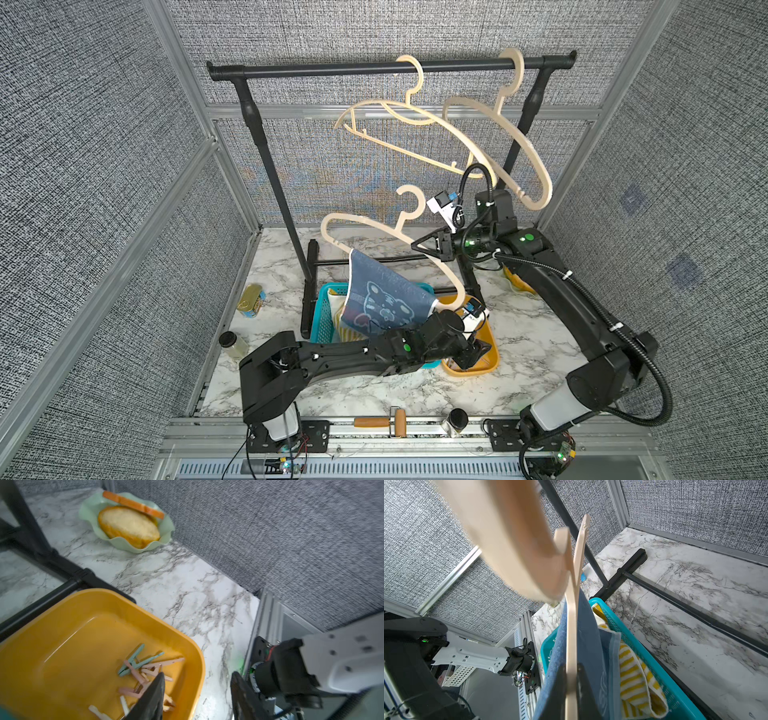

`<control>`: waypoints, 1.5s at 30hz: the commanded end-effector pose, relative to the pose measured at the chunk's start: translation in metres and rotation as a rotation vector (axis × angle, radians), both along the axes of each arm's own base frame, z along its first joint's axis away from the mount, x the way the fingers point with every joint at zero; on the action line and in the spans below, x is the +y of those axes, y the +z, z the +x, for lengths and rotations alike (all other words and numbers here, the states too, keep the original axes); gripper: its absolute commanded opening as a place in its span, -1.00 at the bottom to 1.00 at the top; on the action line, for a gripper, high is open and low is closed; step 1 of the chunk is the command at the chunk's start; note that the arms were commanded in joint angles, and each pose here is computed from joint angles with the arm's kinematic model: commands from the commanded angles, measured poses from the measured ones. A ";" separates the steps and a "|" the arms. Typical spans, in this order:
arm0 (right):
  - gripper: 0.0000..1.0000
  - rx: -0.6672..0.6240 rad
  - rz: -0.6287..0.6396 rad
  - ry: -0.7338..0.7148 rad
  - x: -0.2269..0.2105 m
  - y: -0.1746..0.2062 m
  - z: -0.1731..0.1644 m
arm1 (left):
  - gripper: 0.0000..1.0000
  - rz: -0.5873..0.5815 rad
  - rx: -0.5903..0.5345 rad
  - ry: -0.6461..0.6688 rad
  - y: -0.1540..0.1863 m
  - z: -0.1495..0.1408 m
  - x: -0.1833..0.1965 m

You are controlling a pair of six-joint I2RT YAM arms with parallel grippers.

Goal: Remove the clothespins securing towels to the hanger
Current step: Place the clothespin in the storage box.

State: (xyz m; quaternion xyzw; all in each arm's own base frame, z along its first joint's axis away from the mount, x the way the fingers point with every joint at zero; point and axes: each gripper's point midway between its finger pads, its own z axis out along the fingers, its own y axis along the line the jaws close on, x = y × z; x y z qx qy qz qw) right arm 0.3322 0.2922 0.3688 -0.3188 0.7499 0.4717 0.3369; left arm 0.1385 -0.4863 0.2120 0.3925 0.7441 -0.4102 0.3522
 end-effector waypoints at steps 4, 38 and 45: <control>-1.00 0.006 0.002 0.044 -0.002 -0.003 -0.008 | 0.06 0.034 -0.012 -0.167 0.026 -0.032 0.023; -1.00 -0.024 -0.059 0.263 0.014 -0.028 -0.070 | 0.03 0.069 -0.275 0.394 0.167 0.144 0.213; -1.00 -0.049 -0.072 0.229 0.014 -0.026 -0.064 | -0.37 0.073 -0.263 0.401 0.159 0.155 0.205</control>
